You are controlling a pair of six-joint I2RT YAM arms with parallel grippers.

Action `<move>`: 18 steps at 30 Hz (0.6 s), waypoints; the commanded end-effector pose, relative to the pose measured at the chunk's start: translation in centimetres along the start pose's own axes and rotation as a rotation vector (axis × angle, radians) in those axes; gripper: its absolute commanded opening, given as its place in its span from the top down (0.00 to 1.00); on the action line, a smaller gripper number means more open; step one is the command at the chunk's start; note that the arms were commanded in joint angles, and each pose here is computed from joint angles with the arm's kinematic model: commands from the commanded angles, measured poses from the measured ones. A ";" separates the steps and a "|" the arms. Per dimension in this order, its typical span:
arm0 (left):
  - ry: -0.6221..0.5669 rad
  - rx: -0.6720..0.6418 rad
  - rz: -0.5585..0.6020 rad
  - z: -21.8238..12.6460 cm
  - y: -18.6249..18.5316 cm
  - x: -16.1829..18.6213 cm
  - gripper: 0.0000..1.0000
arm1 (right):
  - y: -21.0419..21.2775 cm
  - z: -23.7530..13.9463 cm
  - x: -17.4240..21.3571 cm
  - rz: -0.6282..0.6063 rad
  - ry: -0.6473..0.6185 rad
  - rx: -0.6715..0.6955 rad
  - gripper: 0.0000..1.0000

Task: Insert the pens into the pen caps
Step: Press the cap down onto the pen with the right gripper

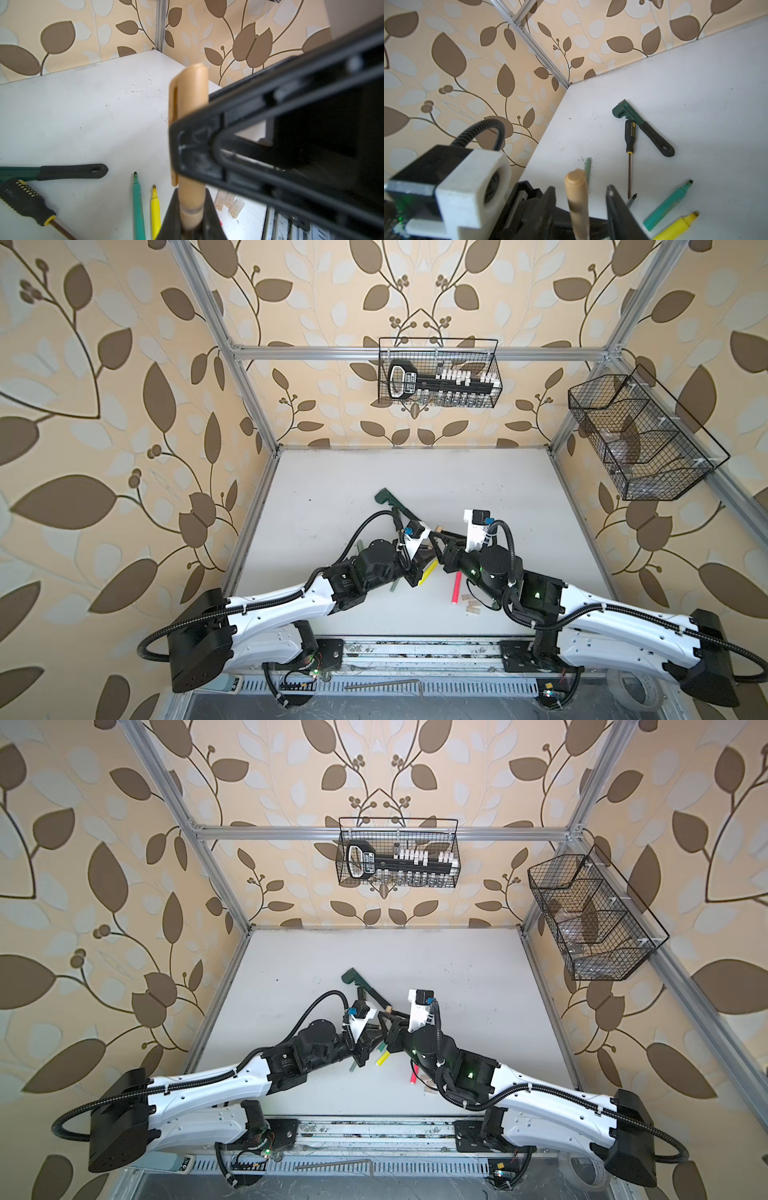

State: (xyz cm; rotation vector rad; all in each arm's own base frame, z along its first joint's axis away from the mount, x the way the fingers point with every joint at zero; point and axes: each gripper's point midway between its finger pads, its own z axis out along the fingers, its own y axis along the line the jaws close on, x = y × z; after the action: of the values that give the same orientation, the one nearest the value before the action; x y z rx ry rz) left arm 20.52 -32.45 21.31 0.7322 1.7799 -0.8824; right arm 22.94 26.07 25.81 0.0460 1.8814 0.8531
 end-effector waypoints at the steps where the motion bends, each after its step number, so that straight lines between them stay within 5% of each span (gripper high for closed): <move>1: -0.105 0.022 0.004 -0.7 -0.7 -3.5 1.00 | 1.4 0.1 -2.0 0.017 -0.032 -0.026 0.52; 9: -0.108 0.020 0.004 -0.8 -0.6 -3.6 1.00 | 1.5 1.1 -3.4 0.009 -0.044 -0.004 0.54; 16: -0.118 -0.003 0.012 -0.9 -0.3 -3.9 1.00 | 1.0 2.5 -1.0 0.024 0.026 0.009 0.96; 18: -0.124 -0.034 0.035 -1.0 0.1 -4.3 1.00 | 1.0 2.6 -0.1 0.037 0.051 -0.007 1.00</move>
State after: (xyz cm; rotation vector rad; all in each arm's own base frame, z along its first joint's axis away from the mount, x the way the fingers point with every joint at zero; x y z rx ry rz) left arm 20.84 -32.06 21.01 0.7210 1.7953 -0.8553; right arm 25.54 26.96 26.77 0.0852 1.8893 0.8295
